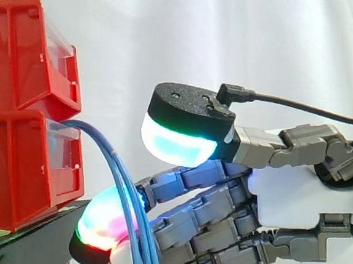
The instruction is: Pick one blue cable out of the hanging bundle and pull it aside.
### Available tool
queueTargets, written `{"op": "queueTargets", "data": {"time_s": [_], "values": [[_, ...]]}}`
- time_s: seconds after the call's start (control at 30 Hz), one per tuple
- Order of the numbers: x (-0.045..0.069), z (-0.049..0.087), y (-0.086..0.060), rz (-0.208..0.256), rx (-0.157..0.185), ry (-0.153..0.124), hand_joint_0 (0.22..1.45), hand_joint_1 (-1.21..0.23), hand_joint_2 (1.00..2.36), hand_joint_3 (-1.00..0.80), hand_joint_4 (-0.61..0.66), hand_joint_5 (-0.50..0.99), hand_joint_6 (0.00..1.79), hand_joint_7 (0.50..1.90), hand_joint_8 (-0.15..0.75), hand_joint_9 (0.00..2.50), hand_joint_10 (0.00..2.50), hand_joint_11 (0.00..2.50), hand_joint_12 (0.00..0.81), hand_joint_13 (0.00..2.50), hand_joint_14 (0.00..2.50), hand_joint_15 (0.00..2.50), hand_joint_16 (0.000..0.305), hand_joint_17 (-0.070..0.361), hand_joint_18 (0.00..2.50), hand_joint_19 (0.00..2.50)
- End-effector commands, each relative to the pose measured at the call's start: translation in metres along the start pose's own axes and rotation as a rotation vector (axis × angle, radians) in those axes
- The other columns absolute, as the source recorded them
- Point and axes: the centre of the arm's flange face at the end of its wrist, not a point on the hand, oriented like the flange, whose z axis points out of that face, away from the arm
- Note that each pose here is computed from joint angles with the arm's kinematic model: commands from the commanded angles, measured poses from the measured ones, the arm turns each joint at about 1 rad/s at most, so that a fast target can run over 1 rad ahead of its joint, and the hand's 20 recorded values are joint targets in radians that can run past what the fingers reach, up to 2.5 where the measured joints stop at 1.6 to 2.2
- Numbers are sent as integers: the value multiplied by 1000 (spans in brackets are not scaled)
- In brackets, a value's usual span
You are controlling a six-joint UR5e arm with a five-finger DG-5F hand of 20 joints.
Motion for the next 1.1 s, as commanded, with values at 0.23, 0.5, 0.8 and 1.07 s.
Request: {"op": "queueTargets", "data": {"time_s": [0.23,0.5,0.8,1.07], "values": [[-1,0,4,122,28,4,557,-627,1001,-480,240,-56,502,1193,276,846,7,187,325,453,6,160,46,104,418,359],[-5,6,16,145,52,3,564,-676,1002,-472,206,-54,502,1268,277,850,7,194,327,462,6,163,46,103,428,365],[-5,8,22,208,55,2,571,-750,1012,-333,125,-118,766,1046,283,843,9,263,331,474,7,190,46,103,438,381],[-7,8,23,212,60,1,630,-862,1014,-322,65,-155,876,975,287,847,13,334,334,506,10,215,44,100,478,390]]}}
